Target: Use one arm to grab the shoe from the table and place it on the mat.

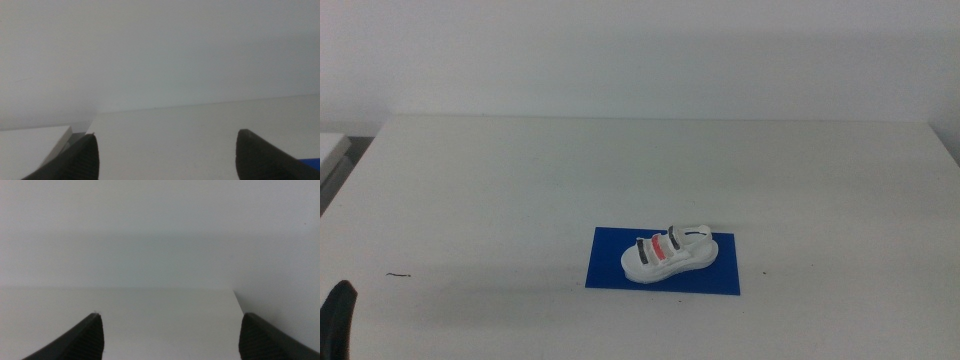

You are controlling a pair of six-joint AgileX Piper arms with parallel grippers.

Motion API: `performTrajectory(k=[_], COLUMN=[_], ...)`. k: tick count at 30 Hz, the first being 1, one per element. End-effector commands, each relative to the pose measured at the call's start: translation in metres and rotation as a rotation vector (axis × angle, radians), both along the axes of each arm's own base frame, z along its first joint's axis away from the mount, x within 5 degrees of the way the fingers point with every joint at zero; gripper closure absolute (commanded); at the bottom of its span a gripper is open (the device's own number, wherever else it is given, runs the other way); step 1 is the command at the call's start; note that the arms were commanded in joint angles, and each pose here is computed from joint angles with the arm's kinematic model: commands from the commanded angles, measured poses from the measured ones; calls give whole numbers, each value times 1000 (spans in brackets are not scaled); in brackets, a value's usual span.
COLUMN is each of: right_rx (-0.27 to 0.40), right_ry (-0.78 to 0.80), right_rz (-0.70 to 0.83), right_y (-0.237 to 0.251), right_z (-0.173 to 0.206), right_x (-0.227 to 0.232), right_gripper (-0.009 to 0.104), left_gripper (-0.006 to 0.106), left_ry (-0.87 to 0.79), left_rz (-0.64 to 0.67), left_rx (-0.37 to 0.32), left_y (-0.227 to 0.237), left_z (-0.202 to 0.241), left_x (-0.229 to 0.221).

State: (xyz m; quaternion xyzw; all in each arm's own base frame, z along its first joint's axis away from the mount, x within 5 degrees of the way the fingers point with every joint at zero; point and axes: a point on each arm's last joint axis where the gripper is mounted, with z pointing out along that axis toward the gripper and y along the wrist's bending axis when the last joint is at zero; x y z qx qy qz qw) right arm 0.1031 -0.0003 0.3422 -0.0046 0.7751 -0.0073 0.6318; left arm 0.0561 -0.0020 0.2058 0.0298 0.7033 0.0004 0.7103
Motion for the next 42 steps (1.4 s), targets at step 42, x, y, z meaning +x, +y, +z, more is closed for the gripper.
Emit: performTrajectory(k=[42], right_rx=[27], right_ry=[-66], right_rz=[131], right_y=[8], right_z=[-149], right_x=[-48], right_gripper=[3], left_gripper=[7], left_ry=[-8], left_rz=[-2], left_rx=[-4], left_y=[0], left_z=[1], left_x=[0])
